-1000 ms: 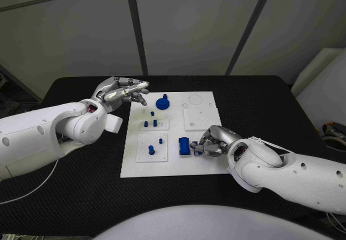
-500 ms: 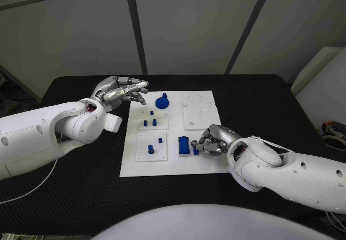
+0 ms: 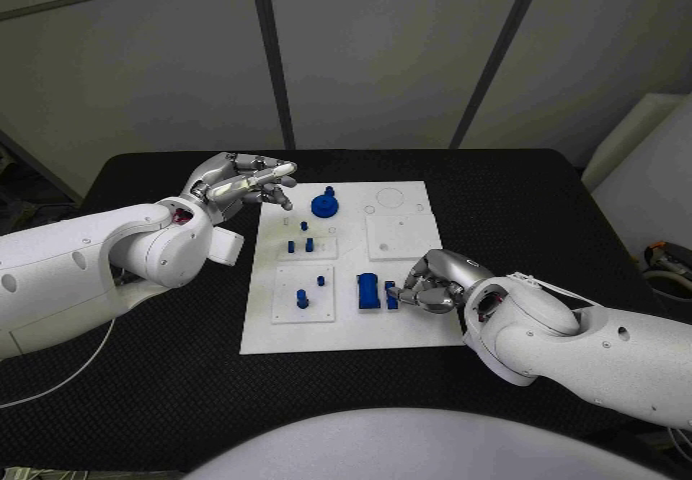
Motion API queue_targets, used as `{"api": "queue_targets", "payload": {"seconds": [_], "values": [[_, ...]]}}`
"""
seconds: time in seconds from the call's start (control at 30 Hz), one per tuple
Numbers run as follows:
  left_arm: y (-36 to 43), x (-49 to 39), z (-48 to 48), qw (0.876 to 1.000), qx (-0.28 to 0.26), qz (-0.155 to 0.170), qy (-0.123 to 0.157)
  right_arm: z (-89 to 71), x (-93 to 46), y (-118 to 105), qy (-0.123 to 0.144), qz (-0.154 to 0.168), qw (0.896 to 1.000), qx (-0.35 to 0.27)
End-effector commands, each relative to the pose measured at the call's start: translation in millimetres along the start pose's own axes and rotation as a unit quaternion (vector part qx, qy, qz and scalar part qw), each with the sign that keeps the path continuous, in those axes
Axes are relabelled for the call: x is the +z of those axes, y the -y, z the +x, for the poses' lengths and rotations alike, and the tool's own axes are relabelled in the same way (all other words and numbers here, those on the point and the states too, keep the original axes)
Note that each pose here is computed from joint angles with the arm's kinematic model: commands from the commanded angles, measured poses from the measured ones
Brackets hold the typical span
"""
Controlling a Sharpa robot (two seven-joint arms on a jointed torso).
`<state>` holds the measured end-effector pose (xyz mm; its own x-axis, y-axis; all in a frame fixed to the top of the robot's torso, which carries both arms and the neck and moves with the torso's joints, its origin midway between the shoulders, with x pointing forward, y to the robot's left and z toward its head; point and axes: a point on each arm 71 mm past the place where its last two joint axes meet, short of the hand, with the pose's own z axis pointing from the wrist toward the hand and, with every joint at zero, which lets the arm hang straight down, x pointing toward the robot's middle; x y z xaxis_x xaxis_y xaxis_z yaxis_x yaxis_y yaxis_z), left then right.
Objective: Assemble the parts on the task board
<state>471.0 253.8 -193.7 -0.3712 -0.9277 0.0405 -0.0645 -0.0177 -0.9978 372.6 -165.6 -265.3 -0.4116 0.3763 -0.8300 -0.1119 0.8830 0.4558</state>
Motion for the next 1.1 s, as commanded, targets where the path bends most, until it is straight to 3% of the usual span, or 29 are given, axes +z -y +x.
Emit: {"api": "queue_targets", "payload": {"seconds": [0.03,0.6,1.1], "values": [[1.1,0.0,0.6,1.000,-0.002,0.003,-0.005,-1.4,-3.0,-4.5,-0.001,-0.039,0.999,0.009],[0.7,0.1,-0.3,1.000,-0.002,0.003,-0.004,-2.2,-3.1,2.2,-0.006,-0.041,0.999,0.005],[0.4,-0.2,-0.5,1.000,-0.002,0.002,-0.004,3.0,10.2,5.5,-0.015,-0.032,0.999,-0.015]]}}
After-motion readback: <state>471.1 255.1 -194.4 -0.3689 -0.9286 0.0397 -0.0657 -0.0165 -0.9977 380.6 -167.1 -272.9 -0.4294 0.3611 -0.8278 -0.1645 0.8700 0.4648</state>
